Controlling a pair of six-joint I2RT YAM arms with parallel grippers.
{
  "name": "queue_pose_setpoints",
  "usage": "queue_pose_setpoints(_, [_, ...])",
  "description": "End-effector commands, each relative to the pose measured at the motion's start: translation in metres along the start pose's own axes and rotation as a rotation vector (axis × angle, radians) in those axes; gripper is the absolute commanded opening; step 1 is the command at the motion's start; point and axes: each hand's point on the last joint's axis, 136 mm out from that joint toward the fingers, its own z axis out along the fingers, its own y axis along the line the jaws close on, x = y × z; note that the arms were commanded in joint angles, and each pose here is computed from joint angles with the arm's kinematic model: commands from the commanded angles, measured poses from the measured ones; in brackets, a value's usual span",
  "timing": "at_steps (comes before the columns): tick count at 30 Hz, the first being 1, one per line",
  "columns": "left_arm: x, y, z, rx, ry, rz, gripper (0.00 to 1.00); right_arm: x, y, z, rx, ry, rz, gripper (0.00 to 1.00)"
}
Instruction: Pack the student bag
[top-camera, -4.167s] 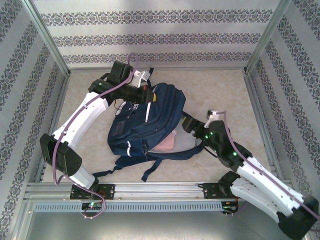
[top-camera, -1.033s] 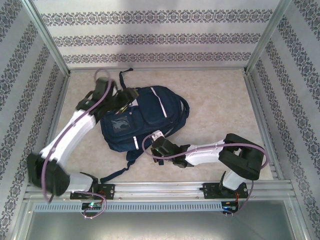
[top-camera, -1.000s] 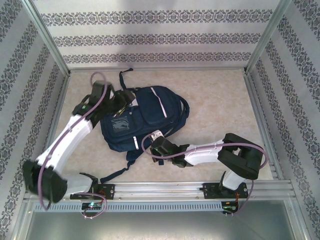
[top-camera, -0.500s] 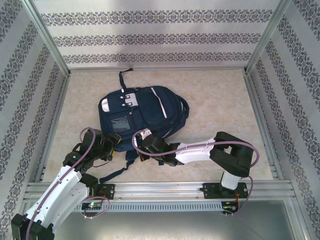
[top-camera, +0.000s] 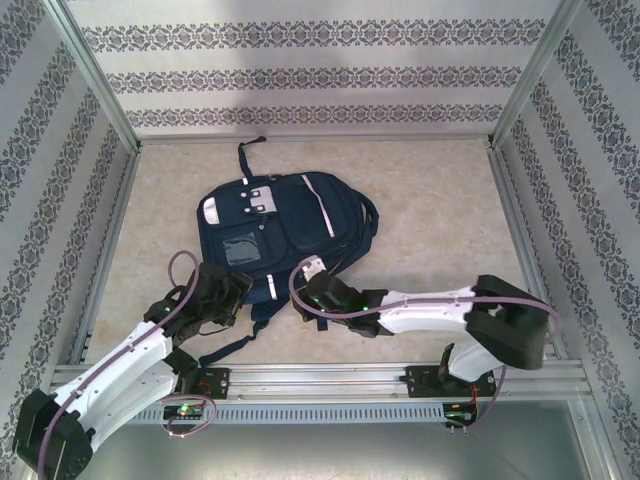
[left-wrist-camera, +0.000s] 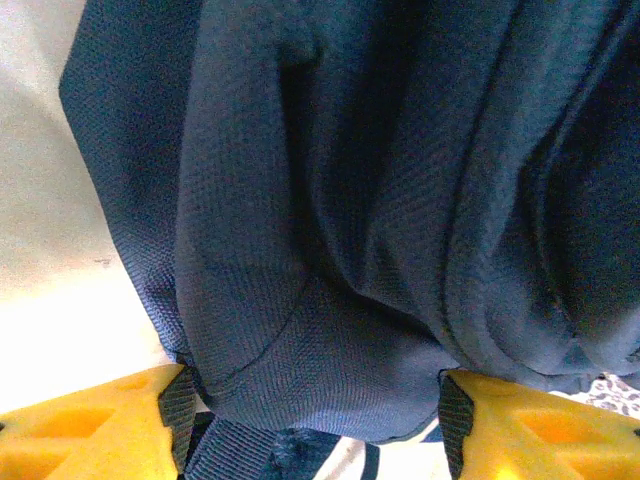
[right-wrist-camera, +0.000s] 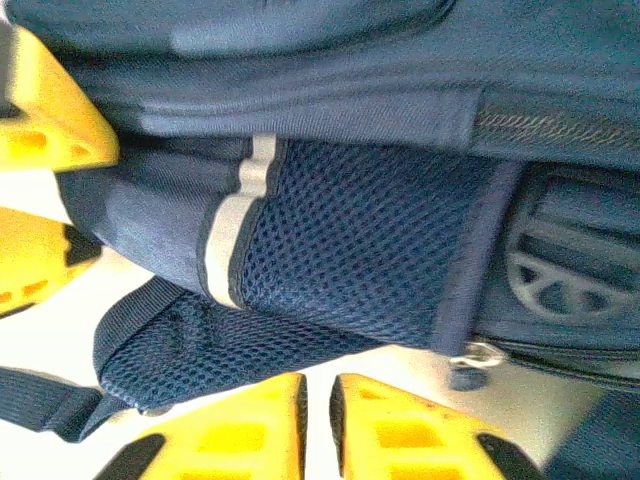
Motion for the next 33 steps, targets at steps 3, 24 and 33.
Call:
queue_pose_setpoints(3, [-0.009, -0.009, 0.009, 0.039, -0.070, -0.022, 0.67, -0.002, -0.033, -0.021, 0.054, -0.042, -0.014, 0.37])
queue_pose_setpoints(24, [-0.015, -0.011, 0.007, 0.041, -0.107, -0.034, 0.66, 0.028, -0.041, 0.026, 0.212, -0.151, -0.249, 0.47])
queue_pose_setpoints(33, [-0.013, -0.010, 0.009, 0.046, -0.103, -0.036, 0.63, 0.020, -0.058, 0.044, 0.392, -0.223, -0.235, 0.43])
